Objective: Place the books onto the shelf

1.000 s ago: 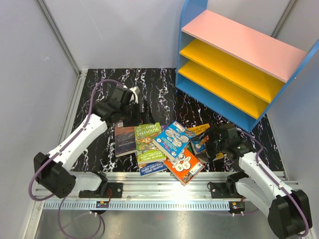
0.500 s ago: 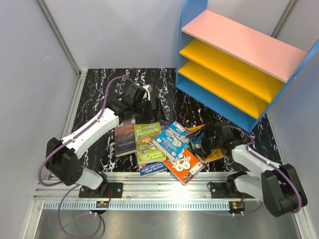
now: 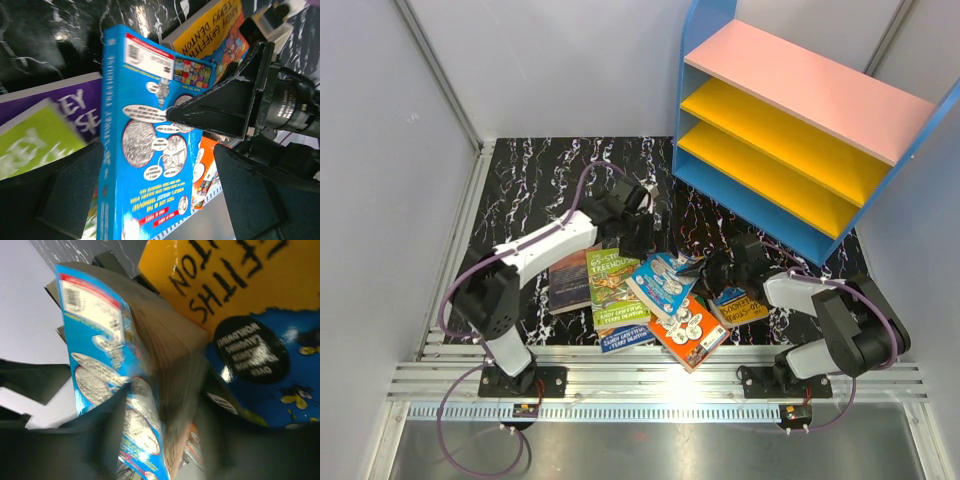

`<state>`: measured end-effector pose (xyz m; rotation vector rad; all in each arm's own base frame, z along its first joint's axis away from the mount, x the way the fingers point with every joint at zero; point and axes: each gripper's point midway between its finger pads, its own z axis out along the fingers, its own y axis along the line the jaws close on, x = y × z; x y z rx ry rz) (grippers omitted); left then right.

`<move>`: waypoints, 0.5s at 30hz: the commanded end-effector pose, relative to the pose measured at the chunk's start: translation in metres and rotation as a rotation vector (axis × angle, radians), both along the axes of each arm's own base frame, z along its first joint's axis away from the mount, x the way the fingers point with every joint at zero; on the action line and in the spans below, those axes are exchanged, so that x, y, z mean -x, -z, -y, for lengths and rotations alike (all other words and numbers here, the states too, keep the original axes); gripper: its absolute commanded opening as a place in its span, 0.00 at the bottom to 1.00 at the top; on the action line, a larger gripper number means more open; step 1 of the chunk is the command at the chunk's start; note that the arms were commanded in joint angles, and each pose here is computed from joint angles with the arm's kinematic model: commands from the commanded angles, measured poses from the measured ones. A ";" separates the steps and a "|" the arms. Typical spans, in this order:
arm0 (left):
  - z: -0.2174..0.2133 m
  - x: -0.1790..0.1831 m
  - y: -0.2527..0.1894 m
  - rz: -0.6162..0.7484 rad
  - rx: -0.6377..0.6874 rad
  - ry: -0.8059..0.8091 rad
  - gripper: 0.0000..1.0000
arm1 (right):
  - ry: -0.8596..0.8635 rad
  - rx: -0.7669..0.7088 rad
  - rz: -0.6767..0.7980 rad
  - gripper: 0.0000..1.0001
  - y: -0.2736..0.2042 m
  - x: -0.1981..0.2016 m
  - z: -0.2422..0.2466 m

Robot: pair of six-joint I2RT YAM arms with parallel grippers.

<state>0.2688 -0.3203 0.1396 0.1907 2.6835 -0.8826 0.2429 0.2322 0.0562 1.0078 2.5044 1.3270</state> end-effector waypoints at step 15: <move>-0.006 -0.030 -0.130 0.272 0.082 -0.040 0.99 | -0.120 0.103 0.254 0.00 -0.137 -0.015 -0.005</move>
